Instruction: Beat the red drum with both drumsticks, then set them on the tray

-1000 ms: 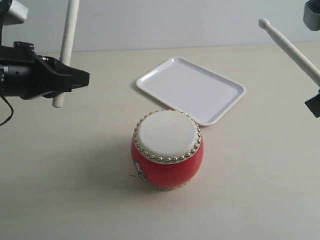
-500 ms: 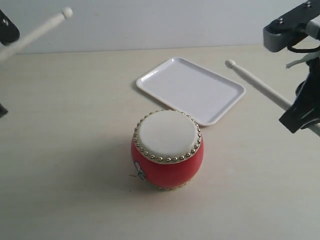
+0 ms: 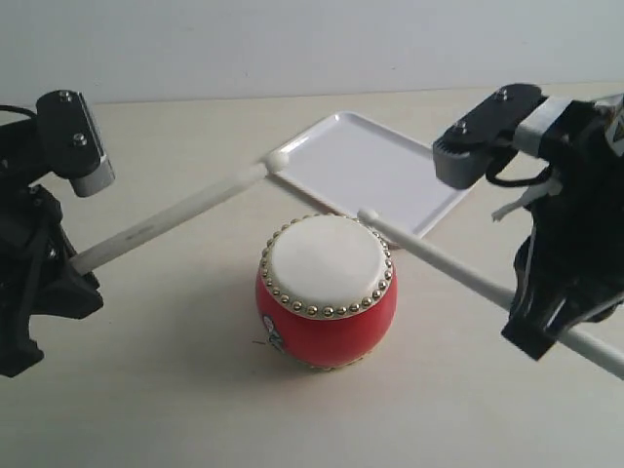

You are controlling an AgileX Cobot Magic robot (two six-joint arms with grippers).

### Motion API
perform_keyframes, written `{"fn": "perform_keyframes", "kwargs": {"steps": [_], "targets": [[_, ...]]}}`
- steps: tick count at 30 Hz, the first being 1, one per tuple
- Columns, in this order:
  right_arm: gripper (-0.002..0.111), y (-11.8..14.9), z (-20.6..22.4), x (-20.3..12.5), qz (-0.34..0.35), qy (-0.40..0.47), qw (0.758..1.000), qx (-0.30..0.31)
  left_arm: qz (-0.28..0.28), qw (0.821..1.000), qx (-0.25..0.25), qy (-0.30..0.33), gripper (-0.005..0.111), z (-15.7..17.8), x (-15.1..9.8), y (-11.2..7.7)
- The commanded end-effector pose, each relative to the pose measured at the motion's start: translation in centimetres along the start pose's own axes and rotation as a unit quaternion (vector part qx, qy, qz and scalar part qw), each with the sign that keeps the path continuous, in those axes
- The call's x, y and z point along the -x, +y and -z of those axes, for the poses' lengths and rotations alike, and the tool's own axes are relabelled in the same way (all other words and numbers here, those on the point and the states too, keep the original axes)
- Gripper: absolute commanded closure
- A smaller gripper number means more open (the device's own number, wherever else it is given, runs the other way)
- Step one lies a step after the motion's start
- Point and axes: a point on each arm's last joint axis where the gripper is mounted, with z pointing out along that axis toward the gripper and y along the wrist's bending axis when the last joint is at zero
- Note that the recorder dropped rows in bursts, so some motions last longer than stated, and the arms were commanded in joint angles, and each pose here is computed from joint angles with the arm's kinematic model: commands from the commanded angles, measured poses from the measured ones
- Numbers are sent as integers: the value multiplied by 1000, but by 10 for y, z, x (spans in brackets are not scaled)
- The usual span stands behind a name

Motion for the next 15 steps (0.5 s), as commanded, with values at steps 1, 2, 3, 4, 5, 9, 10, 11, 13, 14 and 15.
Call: {"fn": "perform_keyframes", "kwargs": {"steps": [1,2,3,4,5,9,10,11,13,14,15], "targets": [[108,12,-2,-2,31,5,1000,-4,-10,1000,3,14,107,-2,-6,-4],[108,14,-1,-1,36,4,999,-5,-12,1000,2,19,107,-4,-8,-4],[108,16,-1,-1,40,4,999,-4,-14,1000,2,24,107,-4,-9,-5],[108,17,-1,-1,44,3,999,-4,-14,1000,1,26,107,-5,-11,-5],[108,18,-1,1,45,3,999,-4,-18,999,4,32,107,-6,-12,-5],[108,16,9,16,46,-17,999,-7,-21,999,9,38,107,-7,-13,-4],[108,16,12,20,41,-21,999,-7,-21,999,10,36,107,-7,-13,-4],[108,16,17,24,38,-32,999,-8,-16,999,14,32,107,-7,-12,-3],[108,16,25,29,39,-48,998,-12,-17,999,18,28,107,-7,-12,-2],[108,16,26,29,38,-50,998,-12,-17,999,19,27,107,-7,-11,-2],[108,16,24,30,36,-45,998,-11,-17,999,19,27,107,-7,-11,-2]]}}
